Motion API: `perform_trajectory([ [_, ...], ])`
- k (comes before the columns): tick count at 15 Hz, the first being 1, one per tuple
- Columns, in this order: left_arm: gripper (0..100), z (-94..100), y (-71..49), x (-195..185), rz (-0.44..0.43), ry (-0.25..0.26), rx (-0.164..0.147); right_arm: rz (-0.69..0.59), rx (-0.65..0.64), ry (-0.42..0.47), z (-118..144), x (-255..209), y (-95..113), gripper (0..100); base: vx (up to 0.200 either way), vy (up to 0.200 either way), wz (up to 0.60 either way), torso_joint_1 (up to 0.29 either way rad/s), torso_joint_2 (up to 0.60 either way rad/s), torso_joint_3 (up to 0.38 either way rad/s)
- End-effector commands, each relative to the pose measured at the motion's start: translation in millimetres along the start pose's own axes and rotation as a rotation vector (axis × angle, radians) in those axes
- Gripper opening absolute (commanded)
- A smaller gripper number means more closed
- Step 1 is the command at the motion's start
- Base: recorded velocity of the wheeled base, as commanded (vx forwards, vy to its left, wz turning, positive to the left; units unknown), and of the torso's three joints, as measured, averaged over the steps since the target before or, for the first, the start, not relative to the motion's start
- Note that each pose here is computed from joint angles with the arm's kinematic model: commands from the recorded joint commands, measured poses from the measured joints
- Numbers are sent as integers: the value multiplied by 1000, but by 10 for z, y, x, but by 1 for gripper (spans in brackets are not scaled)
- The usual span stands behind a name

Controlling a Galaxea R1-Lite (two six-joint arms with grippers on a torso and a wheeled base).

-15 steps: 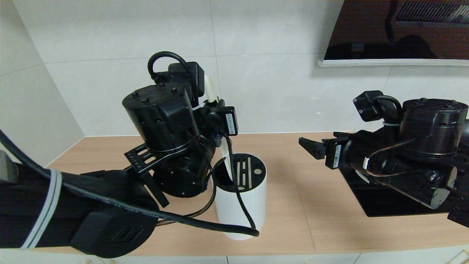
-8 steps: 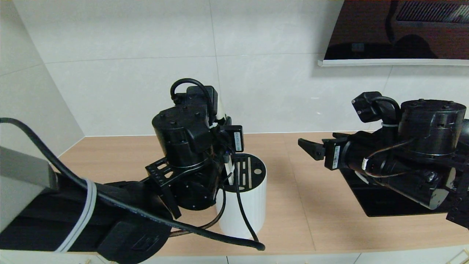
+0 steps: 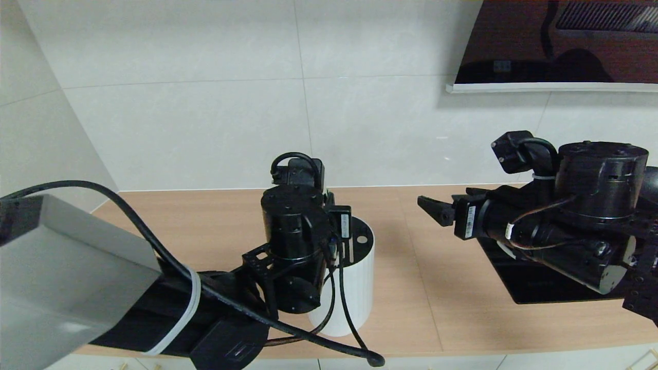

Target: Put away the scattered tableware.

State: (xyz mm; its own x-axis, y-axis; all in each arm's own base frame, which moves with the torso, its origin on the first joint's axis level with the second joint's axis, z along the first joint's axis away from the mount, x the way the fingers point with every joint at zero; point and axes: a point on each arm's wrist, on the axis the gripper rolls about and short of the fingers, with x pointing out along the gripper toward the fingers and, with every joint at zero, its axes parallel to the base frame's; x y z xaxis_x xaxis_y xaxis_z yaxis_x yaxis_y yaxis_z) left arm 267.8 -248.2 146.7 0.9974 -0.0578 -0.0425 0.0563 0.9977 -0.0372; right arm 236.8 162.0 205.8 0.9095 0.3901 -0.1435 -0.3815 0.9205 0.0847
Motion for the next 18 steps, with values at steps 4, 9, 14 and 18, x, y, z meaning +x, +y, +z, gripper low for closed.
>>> perform_trajectory([
  [4, 0, -188, -18, 36, 4, 43, 39, 0, -1, 6, -16, 15, 3, 100, 0, 0, 0, 0, 0, 0],
  [9, 0, -216, -19, 40, 4, 49, 42, 0, -1, 5, -15, 15, 3, 100, 0, 0, 0, 0, 0, 0],
  [14, 0, -219, -18, 38, 4, 50, 43, -2, -1, 7, -20, 15, 2, 100, 0, 0, 0, 0, 0, 0],
  [18, 100, -208, -16, 35, 4, 48, 41, -2, -1, 6, -19, 15, 2, 100, 0, 0, 0, 0, 0, 0],
])
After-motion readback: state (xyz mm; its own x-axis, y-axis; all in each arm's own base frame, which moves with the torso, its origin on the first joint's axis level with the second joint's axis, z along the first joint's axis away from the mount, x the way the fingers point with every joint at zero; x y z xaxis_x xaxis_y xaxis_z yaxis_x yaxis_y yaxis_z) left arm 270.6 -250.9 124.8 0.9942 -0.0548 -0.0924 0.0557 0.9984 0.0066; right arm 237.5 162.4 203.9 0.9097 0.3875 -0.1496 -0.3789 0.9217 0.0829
